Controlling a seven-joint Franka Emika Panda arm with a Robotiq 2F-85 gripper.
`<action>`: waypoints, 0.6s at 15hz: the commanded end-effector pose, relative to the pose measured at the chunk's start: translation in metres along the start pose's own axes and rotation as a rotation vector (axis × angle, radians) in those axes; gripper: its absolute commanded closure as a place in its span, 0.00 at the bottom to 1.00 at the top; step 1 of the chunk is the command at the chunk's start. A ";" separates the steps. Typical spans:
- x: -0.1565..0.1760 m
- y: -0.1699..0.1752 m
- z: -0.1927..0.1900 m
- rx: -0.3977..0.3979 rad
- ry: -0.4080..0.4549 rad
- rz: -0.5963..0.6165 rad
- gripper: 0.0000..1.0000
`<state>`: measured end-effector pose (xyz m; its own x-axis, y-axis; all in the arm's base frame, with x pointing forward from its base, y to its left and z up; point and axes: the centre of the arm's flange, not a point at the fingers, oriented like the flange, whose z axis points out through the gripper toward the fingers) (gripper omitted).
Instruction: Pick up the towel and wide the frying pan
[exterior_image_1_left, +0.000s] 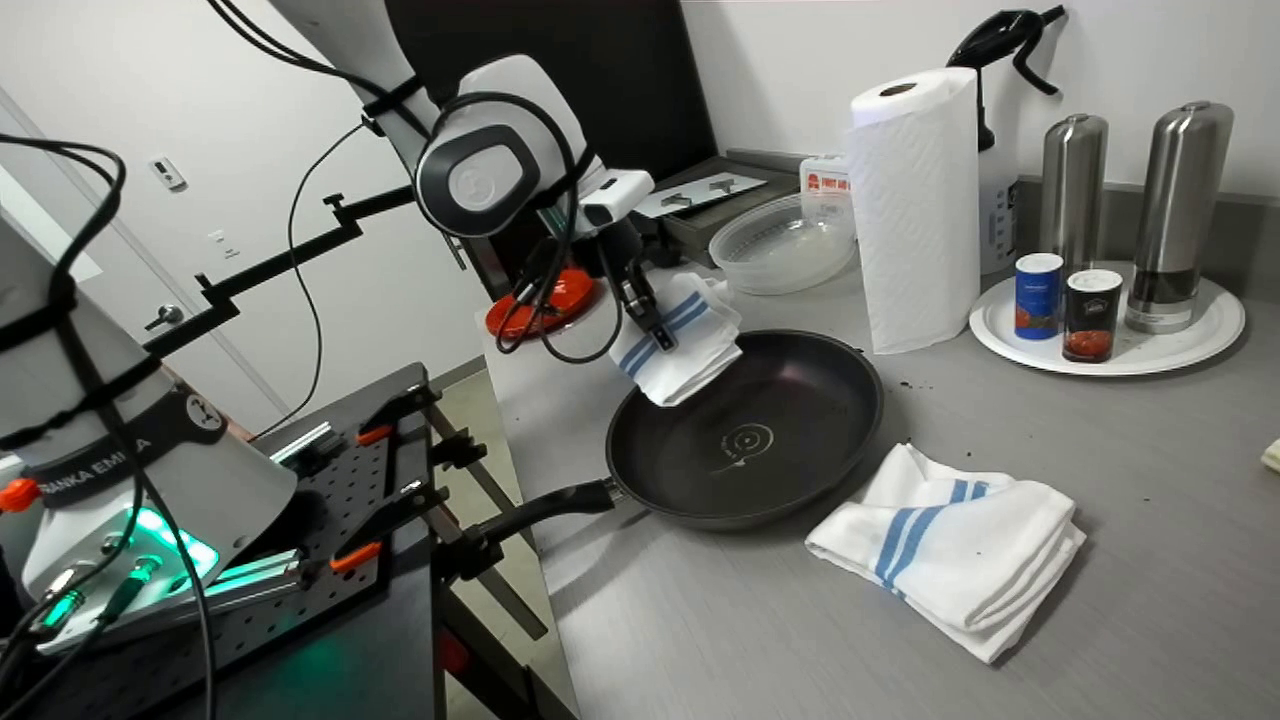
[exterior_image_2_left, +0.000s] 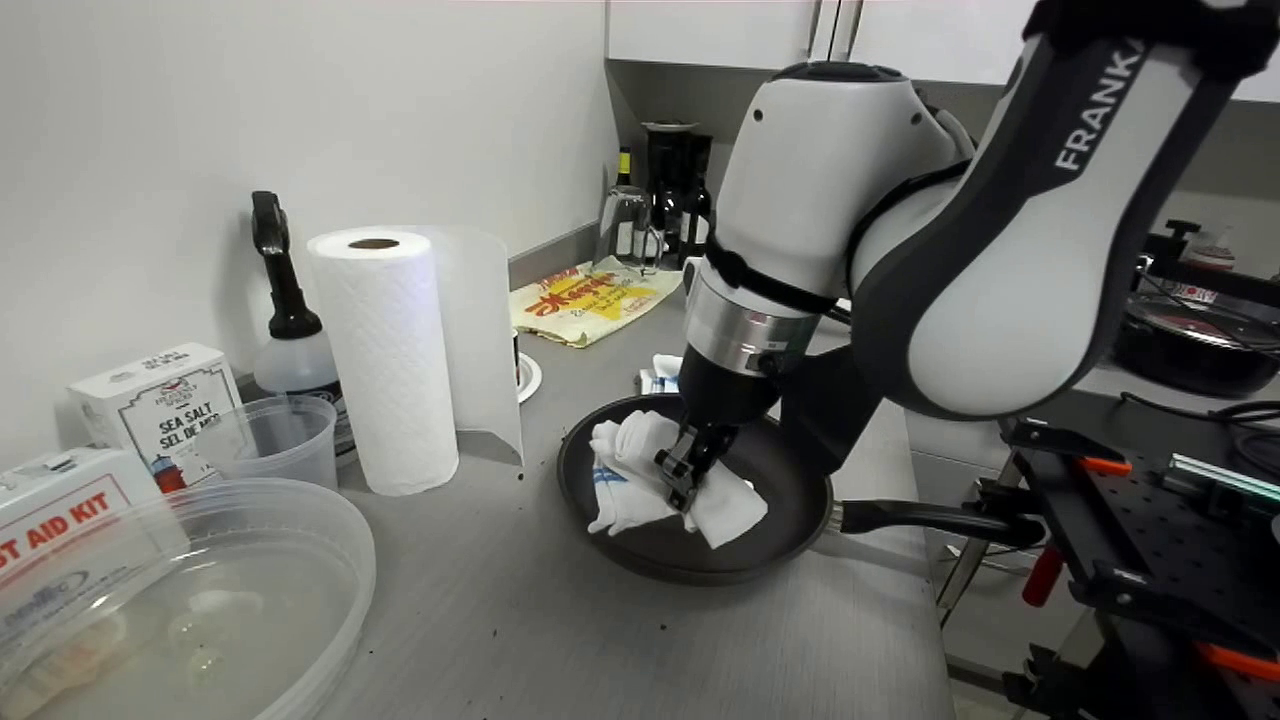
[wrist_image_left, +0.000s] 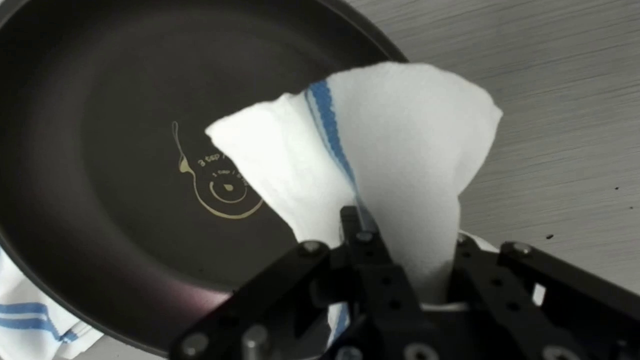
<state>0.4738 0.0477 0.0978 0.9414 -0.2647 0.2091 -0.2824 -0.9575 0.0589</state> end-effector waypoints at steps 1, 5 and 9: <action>0.032 -0.003 0.026 0.010 -0.017 0.020 0.95; 0.057 0.004 0.050 0.018 -0.056 0.044 0.95; 0.073 0.016 0.070 0.026 -0.122 0.073 0.95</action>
<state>0.5294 0.0146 0.0617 0.9336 -0.3324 0.1340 -0.3398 -0.9398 0.0359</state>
